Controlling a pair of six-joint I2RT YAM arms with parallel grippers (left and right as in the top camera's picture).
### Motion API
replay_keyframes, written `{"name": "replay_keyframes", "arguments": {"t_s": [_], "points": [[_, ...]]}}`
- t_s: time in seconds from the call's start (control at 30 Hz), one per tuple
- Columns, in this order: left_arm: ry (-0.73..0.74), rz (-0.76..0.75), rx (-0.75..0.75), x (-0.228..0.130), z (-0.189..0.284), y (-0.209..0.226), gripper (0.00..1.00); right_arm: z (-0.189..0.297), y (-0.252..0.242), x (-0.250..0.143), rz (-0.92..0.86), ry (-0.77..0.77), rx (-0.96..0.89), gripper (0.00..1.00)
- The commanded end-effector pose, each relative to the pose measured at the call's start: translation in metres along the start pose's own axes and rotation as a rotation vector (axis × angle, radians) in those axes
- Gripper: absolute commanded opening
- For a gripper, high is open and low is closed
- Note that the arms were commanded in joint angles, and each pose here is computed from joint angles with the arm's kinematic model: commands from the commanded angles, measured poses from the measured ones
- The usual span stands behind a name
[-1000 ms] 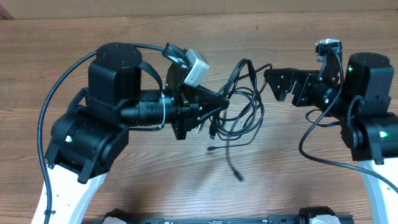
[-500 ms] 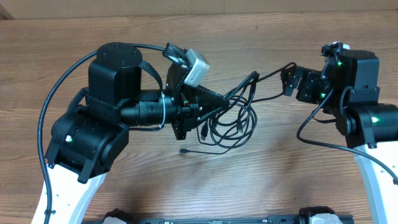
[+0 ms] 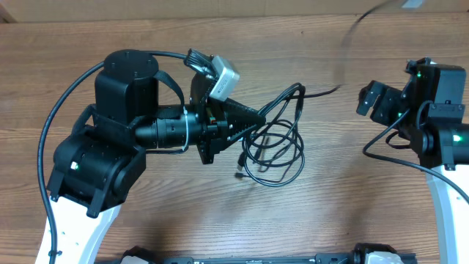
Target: Untangle cables
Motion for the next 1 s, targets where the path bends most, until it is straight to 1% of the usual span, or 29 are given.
{"name": "replay_keyframes", "arguments": {"t_s": [0.0, 0.1, 0.13, 0.2, 0.33, 0.5, 0.57, 0.6, 0.67, 0.8, 0.9, 0.97], "points": [[-0.03, -0.06, -0.015, 0.007, 0.009, -0.011, 0.04, 0.001, 0.013, -0.008, 0.02, 0.074, 0.119, 1.0], [-0.029, -0.106, -0.009, 0.007, 0.009, -0.01, 0.04, 0.006, 0.03, -0.018, 0.113, 0.158, 0.285, 1.0], [-0.028, -0.135, -0.009, 0.007, 0.009, -0.01, 0.04, 0.007, 0.034, -0.021, 0.132, 0.176, 0.323, 1.0], [-0.012, -0.252, -0.008, 0.003, 0.008, -0.01, 0.04, 0.015, 0.046, -0.029, 0.199, 0.236, 0.464, 1.0], [0.007, -0.349, 0.004, -0.001, 0.008, -0.009, 0.04, 0.025, 0.058, -0.038, 0.259, 0.288, 0.615, 1.0], [0.088, -0.331, 0.195, -0.008, 0.011, 0.013, 0.04, 0.041, 0.072, -0.046, 0.327, 0.341, 0.817, 1.0], [0.116, -0.365, 0.247, -0.01, 0.013, 0.02, 0.04, 0.048, 0.077, -0.049, 0.353, 0.358, 0.898, 1.0], [0.15, -0.414, 0.291, -0.013, 0.014, 0.025, 0.04, 0.054, 0.082, -0.053, 0.383, 0.37, 0.969, 1.0], [0.187, -0.436, 0.354, -0.016, 0.017, 0.032, 0.04, 0.058, 0.087, -0.057, 0.403, 0.387, 1.01, 1.0], [0.202, -0.437, 0.398, -0.016, 0.019, 0.037, 0.04, 0.063, 0.097, -0.068, 0.446, 0.414, 1.043, 1.0], [0.198, -0.437, 0.388, -0.016, 0.019, 0.036, 0.04, 0.066, 0.106, -0.076, 0.487, 0.424, 1.074, 1.0], [0.183, -0.438, 0.35, -0.015, 0.017, 0.032, 0.04, 0.069, 0.112, -0.081, 0.519, 0.426, 1.099, 1.0]]}}
Point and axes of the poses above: each gripper's point midway between its finger pads, its own z axis back along the fingers, its own y axis along the line the jaws close on, x = y × z, the point moved 6 cm from there along z, back along the fingers, and after that the axes turned 15 degrees about -z, right-handed, at the moved point
